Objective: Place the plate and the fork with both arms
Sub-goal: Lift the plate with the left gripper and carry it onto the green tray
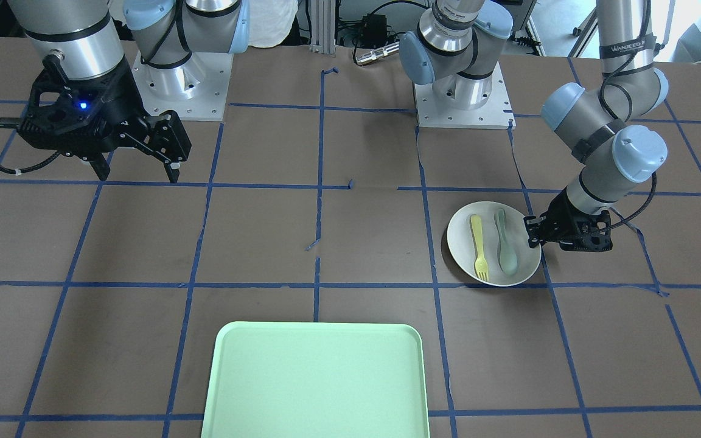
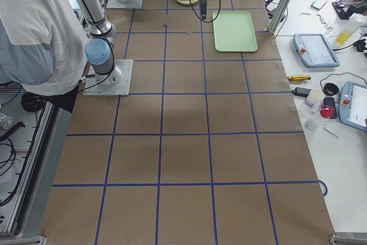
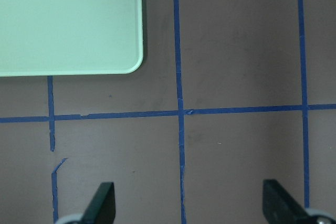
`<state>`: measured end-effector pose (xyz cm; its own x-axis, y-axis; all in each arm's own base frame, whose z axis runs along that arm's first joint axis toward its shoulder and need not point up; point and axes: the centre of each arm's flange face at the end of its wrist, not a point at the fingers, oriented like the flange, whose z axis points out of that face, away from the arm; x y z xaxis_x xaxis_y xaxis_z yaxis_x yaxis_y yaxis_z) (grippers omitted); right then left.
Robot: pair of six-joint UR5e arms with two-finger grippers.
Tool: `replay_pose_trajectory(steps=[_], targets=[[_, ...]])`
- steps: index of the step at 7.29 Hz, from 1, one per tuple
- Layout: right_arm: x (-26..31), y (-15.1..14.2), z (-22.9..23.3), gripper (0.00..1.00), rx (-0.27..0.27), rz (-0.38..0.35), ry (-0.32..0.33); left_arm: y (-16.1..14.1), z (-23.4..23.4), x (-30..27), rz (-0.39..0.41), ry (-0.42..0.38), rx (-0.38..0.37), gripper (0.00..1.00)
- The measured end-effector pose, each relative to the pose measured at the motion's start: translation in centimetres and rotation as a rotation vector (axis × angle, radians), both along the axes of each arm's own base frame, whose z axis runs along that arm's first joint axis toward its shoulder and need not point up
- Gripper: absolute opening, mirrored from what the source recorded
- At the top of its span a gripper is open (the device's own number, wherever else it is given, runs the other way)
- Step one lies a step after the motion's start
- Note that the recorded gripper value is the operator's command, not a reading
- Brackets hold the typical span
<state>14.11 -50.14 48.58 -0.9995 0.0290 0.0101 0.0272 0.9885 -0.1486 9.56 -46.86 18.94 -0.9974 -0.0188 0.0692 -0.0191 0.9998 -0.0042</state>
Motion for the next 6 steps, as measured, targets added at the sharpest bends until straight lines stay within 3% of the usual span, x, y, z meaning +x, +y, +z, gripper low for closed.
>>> replay_pose_trajectory(steps=[3, 6], targets=[[0.0, 0.0, 0.0, 1.00, 0.000, 0.000, 0.000, -0.7, 0.8, -0.1, 0.016, 0.064, -0.055, 0.00], [0.0, 0.0, 0.0, 1.00, 0.000, 0.000, 0.001, -3.3, 3.5, 0.6, 0.017, 0.123, -0.069, 0.00]])
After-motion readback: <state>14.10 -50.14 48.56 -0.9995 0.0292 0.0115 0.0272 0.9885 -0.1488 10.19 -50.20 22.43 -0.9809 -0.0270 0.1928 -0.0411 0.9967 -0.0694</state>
